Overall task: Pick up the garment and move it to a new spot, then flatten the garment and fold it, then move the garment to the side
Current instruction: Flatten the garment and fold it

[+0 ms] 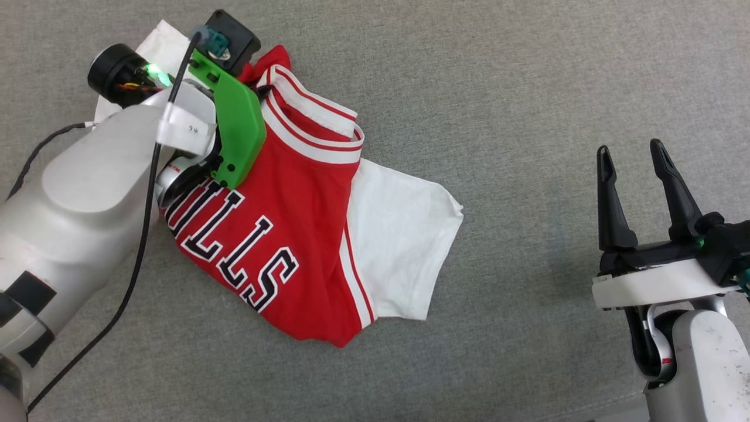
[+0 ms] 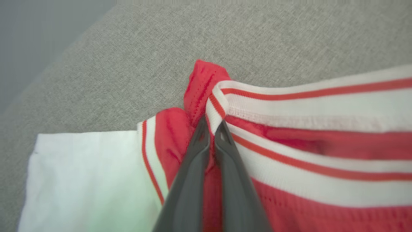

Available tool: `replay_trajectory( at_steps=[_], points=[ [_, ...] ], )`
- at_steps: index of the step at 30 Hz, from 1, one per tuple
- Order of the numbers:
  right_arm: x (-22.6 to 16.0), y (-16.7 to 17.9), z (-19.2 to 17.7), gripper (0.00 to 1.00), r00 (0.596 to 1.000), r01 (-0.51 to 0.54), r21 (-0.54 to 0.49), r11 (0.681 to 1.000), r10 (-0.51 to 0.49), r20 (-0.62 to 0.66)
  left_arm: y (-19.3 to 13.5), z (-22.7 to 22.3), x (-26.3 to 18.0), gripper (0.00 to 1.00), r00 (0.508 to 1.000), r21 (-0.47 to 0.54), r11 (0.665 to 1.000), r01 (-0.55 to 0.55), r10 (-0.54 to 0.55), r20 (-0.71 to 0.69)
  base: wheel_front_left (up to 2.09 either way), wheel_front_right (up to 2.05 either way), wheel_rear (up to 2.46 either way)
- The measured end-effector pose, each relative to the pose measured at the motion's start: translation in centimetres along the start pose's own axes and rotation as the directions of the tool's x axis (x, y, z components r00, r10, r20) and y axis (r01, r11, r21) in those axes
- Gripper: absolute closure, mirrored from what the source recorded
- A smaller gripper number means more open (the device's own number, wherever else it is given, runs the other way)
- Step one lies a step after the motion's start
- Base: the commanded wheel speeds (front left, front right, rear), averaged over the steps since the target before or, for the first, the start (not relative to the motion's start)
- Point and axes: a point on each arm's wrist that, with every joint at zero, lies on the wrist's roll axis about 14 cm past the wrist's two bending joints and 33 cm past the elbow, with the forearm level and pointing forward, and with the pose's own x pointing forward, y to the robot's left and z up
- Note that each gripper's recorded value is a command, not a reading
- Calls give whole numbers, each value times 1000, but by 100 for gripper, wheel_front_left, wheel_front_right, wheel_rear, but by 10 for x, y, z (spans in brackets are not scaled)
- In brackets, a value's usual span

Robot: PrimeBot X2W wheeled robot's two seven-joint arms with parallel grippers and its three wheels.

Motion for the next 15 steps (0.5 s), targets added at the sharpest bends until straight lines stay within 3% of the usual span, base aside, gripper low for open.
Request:
replay_trajectory(
  at_steps=[1,2,7,10,15],
  points=[
    [0,0,1,0,1000,-2,0,1000,2,2,1,3,-1,10,1000,2,1000,-5,5,24,0,0,0],
    [0,1,2,0,1000,-3,-1,1000,3,6,2,5,-3,0,999,6,1000,-10,10,53,0,0,0],
    [0,3,16,0,999,-19,-11,1000,20,42,12,42,-27,0,952,12,996,-88,81,295,0,0,0],
    [-4,5,25,0,998,-27,-10,1000,28,62,24,69,-58,0,871,-17,980,-196,182,456,0,0,0],
    [-11,12,34,0,995,-55,-10,998,56,82,39,83,-114,0,751,-91,925,-370,355,558,0,0,0]
  ],
)
